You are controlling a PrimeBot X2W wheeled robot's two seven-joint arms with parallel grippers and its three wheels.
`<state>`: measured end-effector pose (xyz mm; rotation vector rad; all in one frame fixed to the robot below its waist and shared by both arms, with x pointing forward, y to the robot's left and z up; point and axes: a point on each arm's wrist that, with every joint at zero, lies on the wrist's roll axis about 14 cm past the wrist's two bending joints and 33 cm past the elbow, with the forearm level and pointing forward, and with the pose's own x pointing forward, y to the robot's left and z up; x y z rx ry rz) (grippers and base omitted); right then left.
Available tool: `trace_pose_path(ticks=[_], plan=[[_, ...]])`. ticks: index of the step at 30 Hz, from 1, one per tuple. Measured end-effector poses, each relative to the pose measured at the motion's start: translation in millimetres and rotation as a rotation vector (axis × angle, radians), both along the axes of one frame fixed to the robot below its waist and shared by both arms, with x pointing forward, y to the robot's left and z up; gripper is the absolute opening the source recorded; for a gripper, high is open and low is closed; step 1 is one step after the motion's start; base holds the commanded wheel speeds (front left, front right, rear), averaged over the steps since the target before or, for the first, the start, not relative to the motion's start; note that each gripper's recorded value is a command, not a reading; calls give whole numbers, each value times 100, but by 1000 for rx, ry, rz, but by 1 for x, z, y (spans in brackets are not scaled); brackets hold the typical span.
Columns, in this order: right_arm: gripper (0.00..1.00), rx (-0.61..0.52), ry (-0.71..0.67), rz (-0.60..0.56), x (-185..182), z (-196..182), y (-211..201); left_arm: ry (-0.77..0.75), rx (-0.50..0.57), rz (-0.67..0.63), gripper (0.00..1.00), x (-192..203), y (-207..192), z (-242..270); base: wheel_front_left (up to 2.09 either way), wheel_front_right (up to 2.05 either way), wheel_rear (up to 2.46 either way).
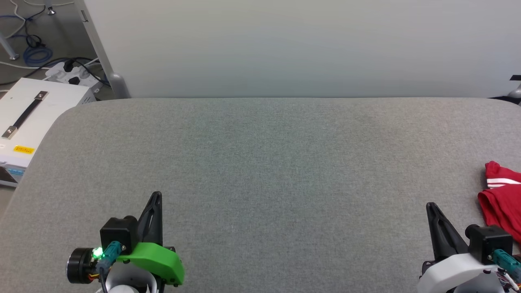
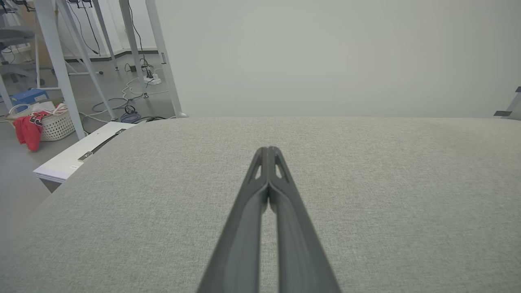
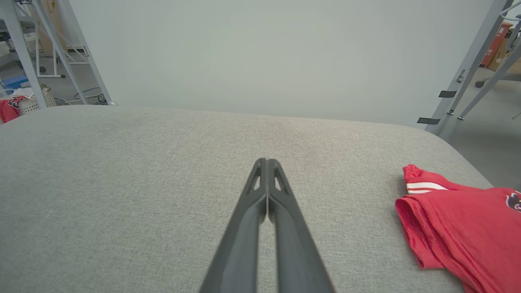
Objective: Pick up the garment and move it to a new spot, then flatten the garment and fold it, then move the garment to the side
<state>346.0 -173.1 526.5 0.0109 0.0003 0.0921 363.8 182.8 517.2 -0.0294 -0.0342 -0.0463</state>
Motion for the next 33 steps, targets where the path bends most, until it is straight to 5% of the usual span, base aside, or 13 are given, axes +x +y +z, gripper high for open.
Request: trace_pose_path(ticks=[33], plan=[[0, -25, 5, 18, 11, -1, 7, 8, 39, 18, 0, 6, -3, 8, 0, 0, 0]])
